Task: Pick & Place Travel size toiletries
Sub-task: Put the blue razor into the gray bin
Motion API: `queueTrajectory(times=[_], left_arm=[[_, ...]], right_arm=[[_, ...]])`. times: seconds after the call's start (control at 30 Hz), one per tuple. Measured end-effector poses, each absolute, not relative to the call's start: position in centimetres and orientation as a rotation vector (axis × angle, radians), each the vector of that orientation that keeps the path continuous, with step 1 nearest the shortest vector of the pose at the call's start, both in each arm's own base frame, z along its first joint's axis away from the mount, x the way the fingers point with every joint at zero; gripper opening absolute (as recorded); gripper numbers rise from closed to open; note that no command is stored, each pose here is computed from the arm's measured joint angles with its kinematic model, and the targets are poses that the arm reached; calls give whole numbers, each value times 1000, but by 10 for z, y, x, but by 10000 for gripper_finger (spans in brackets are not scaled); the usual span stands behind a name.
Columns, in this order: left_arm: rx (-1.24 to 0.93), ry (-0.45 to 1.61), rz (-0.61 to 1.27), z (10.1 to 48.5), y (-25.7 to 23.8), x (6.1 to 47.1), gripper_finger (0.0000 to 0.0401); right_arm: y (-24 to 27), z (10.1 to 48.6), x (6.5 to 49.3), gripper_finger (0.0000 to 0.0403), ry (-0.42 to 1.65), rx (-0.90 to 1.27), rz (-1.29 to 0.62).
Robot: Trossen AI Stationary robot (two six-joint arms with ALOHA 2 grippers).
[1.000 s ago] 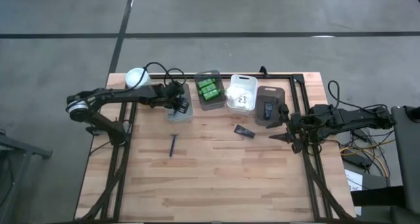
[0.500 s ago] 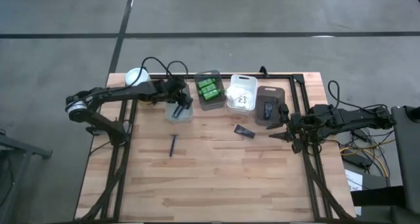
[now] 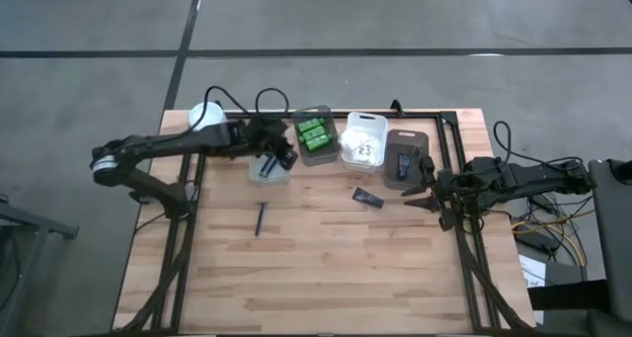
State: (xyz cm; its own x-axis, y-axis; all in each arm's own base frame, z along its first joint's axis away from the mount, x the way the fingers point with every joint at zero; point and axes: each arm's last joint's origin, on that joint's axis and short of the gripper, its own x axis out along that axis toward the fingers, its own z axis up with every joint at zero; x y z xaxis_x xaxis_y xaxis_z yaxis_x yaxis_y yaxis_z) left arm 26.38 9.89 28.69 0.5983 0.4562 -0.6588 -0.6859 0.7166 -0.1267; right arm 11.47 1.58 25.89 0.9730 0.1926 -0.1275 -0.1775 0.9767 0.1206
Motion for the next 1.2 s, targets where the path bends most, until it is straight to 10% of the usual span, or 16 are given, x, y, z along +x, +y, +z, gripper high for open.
queueTrajectory(times=[0.7, 1.2], left_arm=[[-683, 746, 595, 270, -43, 250, 149], [-884, 982, 686, 209, -60, 241, 149]], right_arm=[[16, 259, 115, 43, 139, 109, 187], [16, 259, 115, 83, 139, 109, 187]])
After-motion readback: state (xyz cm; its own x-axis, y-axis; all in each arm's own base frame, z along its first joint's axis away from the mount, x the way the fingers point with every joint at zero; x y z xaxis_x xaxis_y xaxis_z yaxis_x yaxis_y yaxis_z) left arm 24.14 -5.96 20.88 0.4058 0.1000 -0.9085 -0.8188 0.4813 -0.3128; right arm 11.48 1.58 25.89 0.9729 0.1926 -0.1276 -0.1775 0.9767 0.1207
